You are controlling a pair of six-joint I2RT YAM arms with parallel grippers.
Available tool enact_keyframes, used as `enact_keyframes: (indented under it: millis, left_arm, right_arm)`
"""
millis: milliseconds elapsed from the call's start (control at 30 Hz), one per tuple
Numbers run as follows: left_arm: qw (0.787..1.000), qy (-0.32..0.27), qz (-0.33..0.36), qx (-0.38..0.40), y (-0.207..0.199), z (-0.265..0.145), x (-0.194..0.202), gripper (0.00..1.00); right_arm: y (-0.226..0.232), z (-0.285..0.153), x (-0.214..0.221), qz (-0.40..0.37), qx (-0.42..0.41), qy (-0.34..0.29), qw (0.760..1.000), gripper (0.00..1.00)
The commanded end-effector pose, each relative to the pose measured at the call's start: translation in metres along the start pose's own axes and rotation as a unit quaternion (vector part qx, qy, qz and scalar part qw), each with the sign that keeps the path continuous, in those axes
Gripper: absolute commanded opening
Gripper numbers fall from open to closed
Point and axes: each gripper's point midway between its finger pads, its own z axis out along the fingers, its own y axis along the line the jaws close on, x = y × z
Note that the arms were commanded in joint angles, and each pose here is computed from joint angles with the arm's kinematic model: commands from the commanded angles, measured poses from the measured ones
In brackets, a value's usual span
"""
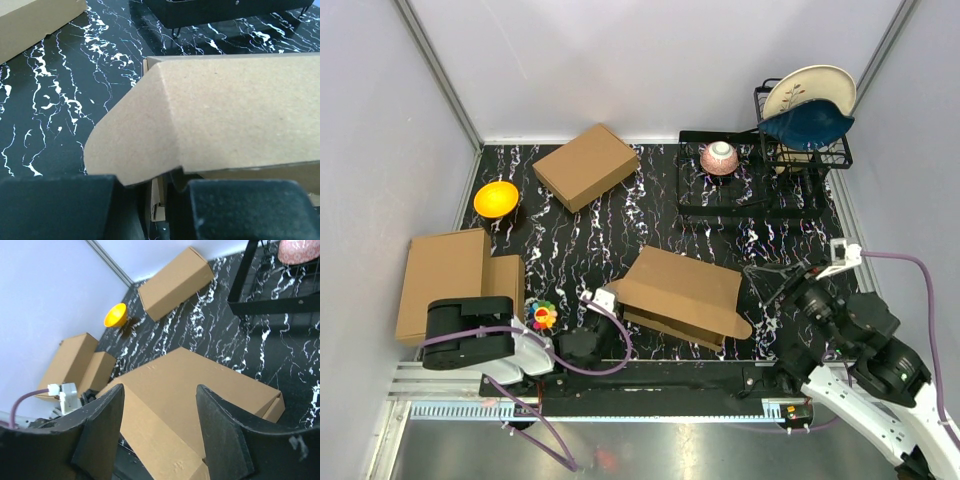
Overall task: Fold the paper box
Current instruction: Close the paper box at the center of the board.
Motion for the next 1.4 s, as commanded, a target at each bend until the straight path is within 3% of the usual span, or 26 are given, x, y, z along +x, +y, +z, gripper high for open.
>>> enact_keyframes:
  millis: [0, 167, 400, 467, 500, 533, 700, 967, 1167, 1200, 1233, 1267, 1300, 1367]
  left_arm:
    - [0.994, -0.072, -0.087, -0.001, 0.001, -0.007, -0.041, 0.19]
    - [0.996, -0.068, -0.051, 0.030, -0.020, -0.021, -0.046, 0.35]
    - [0.997, -0.019, 0.013, 0.073, -0.044, -0.056, -0.033, 0.38]
    - [0.996, -0.003, -0.014, 0.089, -0.053, -0.068, -0.035, 0.38]
    - [0.995, 0.017, 0.022, 0.092, -0.053, -0.072, -0.026, 0.38]
    - [0.995, 0.022, -0.016, 0.095, -0.055, -0.075, -0.031, 0.38]
    - [0.995, 0.049, -0.020, 0.086, -0.040, -0.092, -0.031, 0.38]
    - [0.997, 0.030, -0.064, 0.039, -0.012, -0.097, -0.058, 0.36]
    - [0.996, -0.034, -0.069, -0.035, 0.014, -0.092, -0.105, 0.36]
    - [0.991, -0.054, -0.108, -0.051, 0.020, -0.092, -0.114, 0.36]
    - [0.989, -0.064, -0.124, -0.054, 0.023, -0.091, -0.120, 0.37]
    - [0.992, -0.074, -0.086, -0.051, 0.035, -0.092, -0.125, 0.41]
    - [0.983, -0.091, -0.155, -0.044, 0.033, -0.091, -0.132, 0.46]
    - [0.987, -0.097, -0.119, -0.037, 0.035, -0.091, -0.133, 0.48]
  right_arm:
    - [-0.010, 0.020, 0.022, -0.019, 0.024, 0.031, 0.999, 0.65]
    - [-0.024, 0.031, 0.042, -0.038, 0.053, 0.067, 0.996, 0.62]
    - [-0.032, 0.048, 0.080, -0.039, 0.057, 0.122, 0.990, 0.52]
    - [-0.033, 0.051, 0.090, -0.037, 0.056, 0.134, 0.989, 0.49]
    - [-0.034, 0.053, 0.096, -0.033, 0.057, 0.142, 0.988, 0.47]
    - [-0.034, 0.055, 0.098, -0.028, 0.056, 0.142, 0.988, 0.46]
    - [-0.040, 0.060, 0.125, -0.010, 0.052, 0.170, 0.984, 0.37]
    - [-0.053, 0.064, 0.157, 0.003, 0.066, 0.207, 0.976, 0.23]
    - [-0.060, 0.066, 0.171, 0.010, 0.080, 0.225, 0.971, 0.19]
    - [-0.061, 0.067, 0.172, 0.011, 0.083, 0.226, 0.970, 0.18]
    - [-0.064, 0.067, 0.176, 0.013, 0.087, 0.230, 0.969, 0.17]
    - [-0.065, 0.067, 0.179, 0.017, 0.093, 0.235, 0.967, 0.14]
    - [-0.068, 0.068, 0.182, 0.022, 0.099, 0.238, 0.966, 0.12]
    - [-0.074, 0.068, 0.190, 0.027, 0.117, 0.247, 0.961, 0.06]
